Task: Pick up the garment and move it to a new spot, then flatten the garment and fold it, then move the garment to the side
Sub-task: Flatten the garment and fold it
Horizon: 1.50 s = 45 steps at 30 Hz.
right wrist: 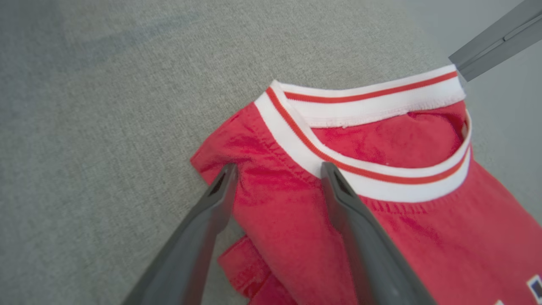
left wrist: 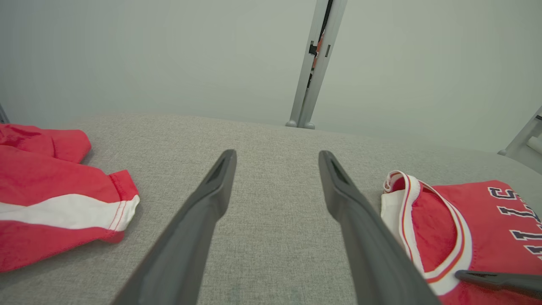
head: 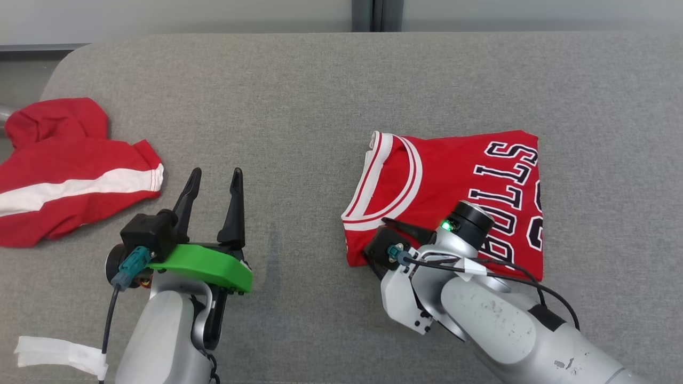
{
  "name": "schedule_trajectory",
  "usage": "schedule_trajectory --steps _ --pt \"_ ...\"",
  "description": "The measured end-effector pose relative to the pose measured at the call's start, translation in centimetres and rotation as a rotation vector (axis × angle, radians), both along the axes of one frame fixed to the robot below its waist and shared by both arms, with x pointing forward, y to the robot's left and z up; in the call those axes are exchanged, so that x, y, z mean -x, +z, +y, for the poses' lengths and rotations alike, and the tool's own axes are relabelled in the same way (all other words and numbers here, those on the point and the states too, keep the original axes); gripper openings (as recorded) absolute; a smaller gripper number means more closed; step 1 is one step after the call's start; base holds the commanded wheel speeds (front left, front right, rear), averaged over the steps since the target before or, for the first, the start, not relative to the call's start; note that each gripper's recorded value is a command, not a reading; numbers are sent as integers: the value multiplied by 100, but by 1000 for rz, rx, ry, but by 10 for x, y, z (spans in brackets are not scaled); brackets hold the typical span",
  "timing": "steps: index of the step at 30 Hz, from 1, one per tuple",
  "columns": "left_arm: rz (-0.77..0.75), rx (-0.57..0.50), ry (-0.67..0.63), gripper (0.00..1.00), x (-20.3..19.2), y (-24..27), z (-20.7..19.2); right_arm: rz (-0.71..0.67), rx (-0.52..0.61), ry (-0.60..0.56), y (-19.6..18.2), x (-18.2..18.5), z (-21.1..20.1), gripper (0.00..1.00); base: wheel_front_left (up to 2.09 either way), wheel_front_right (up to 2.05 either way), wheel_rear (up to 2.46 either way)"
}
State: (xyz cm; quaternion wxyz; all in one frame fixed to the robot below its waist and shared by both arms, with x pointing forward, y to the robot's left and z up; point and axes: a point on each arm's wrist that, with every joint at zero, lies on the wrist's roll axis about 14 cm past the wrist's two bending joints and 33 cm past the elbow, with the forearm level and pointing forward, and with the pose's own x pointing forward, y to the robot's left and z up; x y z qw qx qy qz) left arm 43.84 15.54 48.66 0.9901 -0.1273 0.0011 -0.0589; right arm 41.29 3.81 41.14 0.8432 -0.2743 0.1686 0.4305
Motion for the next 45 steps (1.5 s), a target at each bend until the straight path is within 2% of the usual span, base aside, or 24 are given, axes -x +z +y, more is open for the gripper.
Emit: schedule_trajectory --steps 3,4,5,20,31,42,43,44,45 --pt "2 -1 5 100 1 -1 2 19 3 5 -8 2 3 100 0 0 0" --pt "3 -1 7 100 1 -1 3 21 1 4 -8 1 4 54 0 0 0" --pt "4 -1 9 100 1 -1 4 20 -6 3 -8 0 5 0 0 0 0" --pt "-8 5 1 100 -1 3 -1 43 -9 11 -8 10 3 0 0 0 0" --pt "-14 7 3 100 1 6 0 111 -5 53 -14 44 -4 0 0 0 0" --pt "-13 5 -2 100 2 5 -3 147 -34 1 -4 57 -22 0 0 0 0" --pt "-14 4 -3 100 2 6 -3 145 -48 -2 -1 58 -21 13 0 0 0" --pt "-15 5 -3 100 2 6 -3 143 -58 0 2 58 -20 100 0 0 0" --pt "-15 5 -4 100 2 6 -3 147 -79 -9 5 59 -19 100 0 0 0"
